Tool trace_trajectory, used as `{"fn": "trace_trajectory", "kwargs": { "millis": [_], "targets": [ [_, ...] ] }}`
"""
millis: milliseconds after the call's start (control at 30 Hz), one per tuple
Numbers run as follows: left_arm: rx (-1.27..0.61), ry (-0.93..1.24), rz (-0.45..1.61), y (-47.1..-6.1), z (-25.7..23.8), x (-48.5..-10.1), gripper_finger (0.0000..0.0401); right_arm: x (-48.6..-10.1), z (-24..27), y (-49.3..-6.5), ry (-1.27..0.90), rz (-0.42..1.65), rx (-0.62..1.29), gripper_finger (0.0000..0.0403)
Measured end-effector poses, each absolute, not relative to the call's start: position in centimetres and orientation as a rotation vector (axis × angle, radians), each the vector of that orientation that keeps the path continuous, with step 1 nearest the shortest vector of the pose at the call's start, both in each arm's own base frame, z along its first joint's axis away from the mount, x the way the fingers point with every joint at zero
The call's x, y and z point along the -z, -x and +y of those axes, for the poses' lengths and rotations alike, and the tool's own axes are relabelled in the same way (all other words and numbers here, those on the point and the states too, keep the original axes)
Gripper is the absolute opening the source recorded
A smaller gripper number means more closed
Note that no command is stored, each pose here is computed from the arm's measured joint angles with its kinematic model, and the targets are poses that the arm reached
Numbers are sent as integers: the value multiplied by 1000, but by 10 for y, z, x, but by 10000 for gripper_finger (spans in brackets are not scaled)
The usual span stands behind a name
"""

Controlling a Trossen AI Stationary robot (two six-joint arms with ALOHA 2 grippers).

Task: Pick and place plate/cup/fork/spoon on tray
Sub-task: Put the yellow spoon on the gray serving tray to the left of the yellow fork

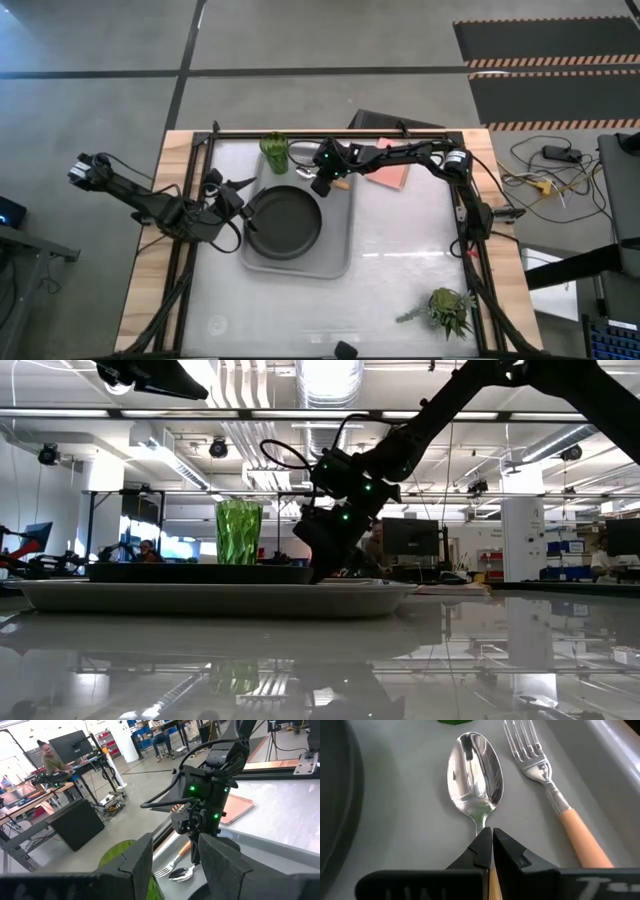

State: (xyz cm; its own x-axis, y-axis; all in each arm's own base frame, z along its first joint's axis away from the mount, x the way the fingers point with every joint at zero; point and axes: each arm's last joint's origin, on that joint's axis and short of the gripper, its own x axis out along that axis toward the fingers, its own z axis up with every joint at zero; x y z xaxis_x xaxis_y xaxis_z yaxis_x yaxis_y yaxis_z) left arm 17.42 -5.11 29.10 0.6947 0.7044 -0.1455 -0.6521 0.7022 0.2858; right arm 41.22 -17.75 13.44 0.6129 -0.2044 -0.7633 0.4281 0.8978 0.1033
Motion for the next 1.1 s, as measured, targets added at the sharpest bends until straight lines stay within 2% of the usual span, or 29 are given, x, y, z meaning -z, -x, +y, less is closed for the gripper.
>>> {"fn": "trace_trajectory", "kwargs": {
  "millis": [200, 433, 600, 767, 967, 1100],
  "targets": [
    [-764, -217, 252, -174, -51, -291, 142, -138, -177, -411, -282, 841, 370, 8],
    [-764, -216, 253, -175, -51, -291, 142, -174, -165, -395, -328, 896, 273, 8],
    [-764, -216, 253, -175, -51, -291, 142, -169, -148, -382, -347, 1096, 238, 9],
    [-764, -216, 252, -175, -51, -291, 142, -158, -143, -373, -327, 1173, 273, 8],
    [-764, -216, 252, -174, -51, -291, 142, -154, -144, -372, -298, 1170, 312, 8],
    [-764, -216, 252, -174, -51, -291, 142, -163, -147, -379, -294, 1082, 325, 8]
  ]
}}
